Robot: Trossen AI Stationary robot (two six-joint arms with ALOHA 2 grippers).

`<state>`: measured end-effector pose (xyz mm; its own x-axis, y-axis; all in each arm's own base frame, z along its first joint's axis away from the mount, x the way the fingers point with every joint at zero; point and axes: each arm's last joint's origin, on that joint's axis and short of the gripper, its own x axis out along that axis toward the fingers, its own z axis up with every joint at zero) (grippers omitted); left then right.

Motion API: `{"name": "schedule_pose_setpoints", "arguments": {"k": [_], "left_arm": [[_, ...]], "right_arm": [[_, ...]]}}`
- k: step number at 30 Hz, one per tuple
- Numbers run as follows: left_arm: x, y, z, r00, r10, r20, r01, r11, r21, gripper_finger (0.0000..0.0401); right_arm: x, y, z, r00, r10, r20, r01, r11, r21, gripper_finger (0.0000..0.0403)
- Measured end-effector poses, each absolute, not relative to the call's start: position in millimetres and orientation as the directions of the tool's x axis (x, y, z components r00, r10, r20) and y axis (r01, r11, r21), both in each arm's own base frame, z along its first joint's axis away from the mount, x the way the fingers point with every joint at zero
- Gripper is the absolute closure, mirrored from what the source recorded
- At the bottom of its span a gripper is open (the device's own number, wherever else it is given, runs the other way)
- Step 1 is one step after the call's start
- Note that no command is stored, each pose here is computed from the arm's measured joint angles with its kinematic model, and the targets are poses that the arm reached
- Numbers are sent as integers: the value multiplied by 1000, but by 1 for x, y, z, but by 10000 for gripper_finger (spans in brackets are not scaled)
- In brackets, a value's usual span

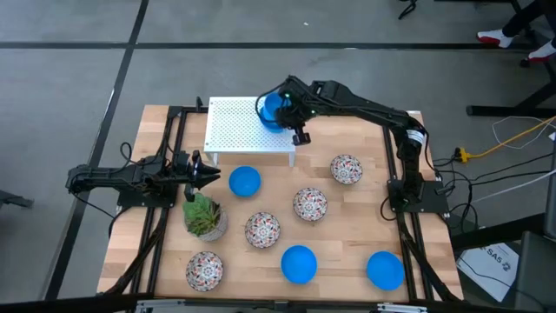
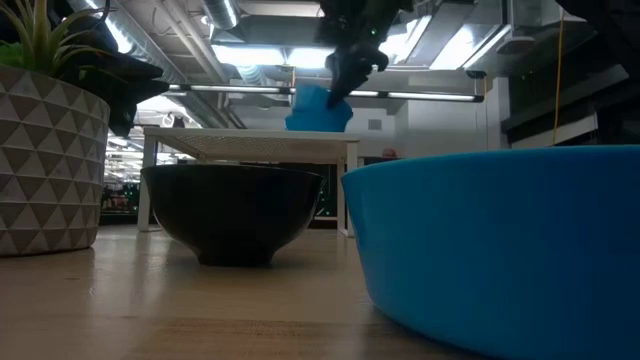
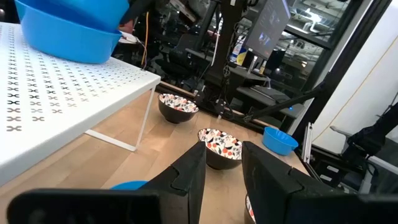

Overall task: Pick & Place Mini bowls
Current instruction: Stack the blue bowl on the blue bowl on the shelf

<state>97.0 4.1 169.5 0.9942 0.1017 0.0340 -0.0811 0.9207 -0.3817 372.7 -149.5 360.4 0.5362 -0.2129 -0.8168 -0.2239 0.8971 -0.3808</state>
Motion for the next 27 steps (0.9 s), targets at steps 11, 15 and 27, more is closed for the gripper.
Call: {"name": "schedule_pose_setpoints", "arguments": {"k": [11,15,27], "left_arm": [[97,4,170,994,102,34,-81,921,-382,301],[97,4,169,994,102,34,-82,921,-382,301],[97,4,169,994,101,34,-81,921,-382,301]], "right_arm": [[375,-150,358,546,-216,-809,-234,888,-395,395],[375,-150,358,547,-218,-808,-234,887,-397,391],[374,-153,358,507,-306,-806,-200,868,-455,318]]}}
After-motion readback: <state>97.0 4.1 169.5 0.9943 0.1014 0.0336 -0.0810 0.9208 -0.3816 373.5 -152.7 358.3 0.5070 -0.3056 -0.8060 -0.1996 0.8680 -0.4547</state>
